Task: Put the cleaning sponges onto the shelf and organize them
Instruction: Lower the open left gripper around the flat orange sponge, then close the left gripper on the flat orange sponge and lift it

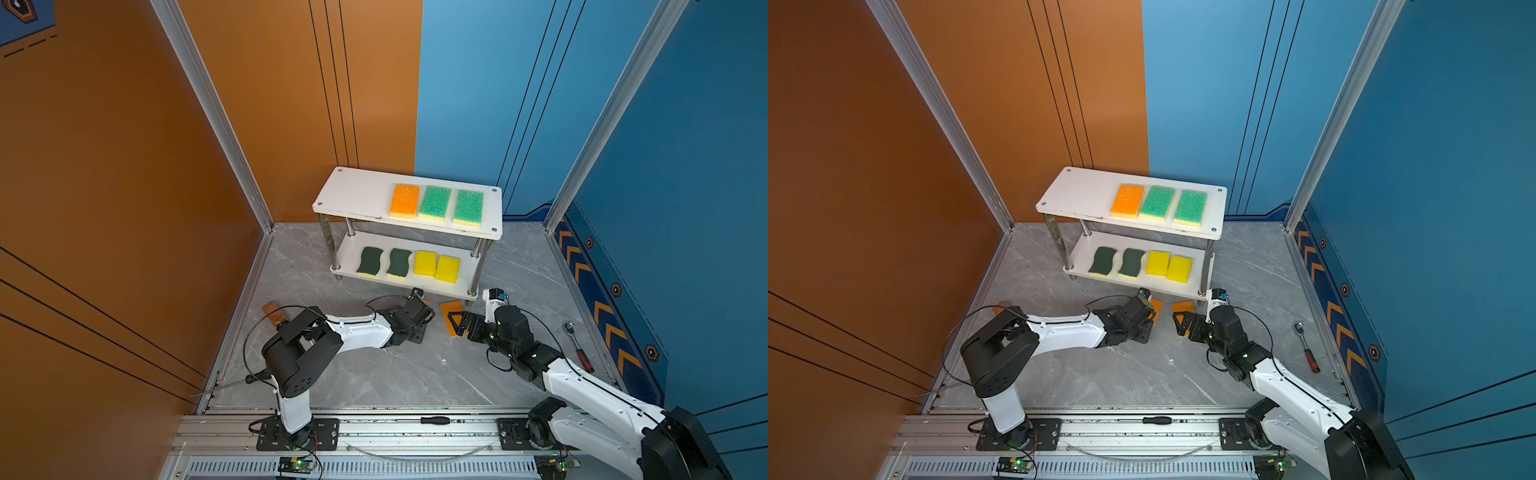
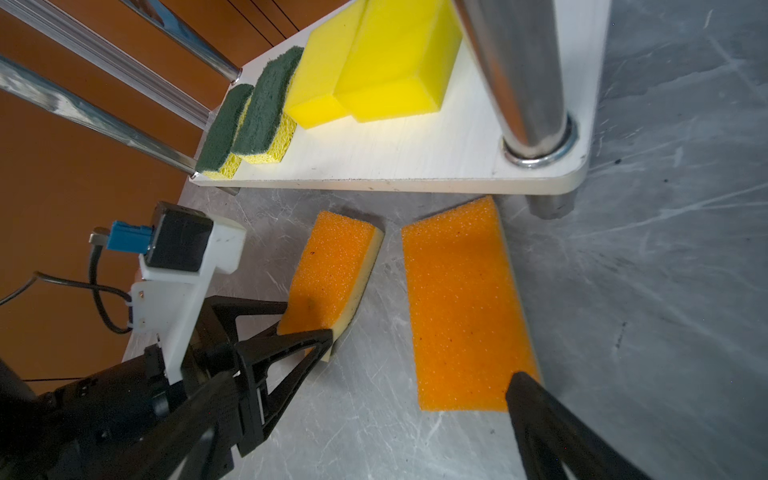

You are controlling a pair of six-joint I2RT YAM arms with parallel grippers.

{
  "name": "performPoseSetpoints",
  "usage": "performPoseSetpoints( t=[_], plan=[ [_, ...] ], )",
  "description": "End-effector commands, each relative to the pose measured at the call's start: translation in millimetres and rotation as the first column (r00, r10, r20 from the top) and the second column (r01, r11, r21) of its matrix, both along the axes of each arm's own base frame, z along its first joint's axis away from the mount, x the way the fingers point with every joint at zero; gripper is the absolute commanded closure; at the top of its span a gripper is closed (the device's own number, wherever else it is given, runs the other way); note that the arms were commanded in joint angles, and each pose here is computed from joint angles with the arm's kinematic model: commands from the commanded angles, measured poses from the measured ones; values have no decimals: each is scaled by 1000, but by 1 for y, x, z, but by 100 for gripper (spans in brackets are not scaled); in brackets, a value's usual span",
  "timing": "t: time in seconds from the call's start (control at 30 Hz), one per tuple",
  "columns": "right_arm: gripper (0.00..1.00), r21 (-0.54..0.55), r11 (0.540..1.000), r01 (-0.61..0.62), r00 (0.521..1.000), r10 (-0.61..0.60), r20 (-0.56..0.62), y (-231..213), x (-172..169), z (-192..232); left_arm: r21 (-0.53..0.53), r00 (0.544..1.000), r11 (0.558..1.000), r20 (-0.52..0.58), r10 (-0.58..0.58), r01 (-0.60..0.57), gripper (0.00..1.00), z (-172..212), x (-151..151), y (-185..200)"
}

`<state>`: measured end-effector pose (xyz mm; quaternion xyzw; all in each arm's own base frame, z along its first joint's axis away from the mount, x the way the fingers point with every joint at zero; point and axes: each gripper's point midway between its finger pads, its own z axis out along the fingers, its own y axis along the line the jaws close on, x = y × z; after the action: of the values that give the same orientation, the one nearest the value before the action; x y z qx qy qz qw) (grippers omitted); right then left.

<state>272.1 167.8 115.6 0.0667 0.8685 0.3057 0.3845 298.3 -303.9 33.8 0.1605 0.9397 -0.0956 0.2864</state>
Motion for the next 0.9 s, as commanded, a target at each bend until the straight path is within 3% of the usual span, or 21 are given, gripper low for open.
performPoseSetpoints(
  t=[0.0, 0.87],
  plan=[
    [0, -4, 1000, 17, 1000, -17, -11, -3, 0, -6, -15, 1000, 1000, -15, -1, 1, 48, 14, -3, 3],
    [0, 1, 1000, 23, 1000, -23, -10, -4, 0, -5, -61, 999, 998, 42, -14, 16, 52, 80, -18, 23]
  ],
)
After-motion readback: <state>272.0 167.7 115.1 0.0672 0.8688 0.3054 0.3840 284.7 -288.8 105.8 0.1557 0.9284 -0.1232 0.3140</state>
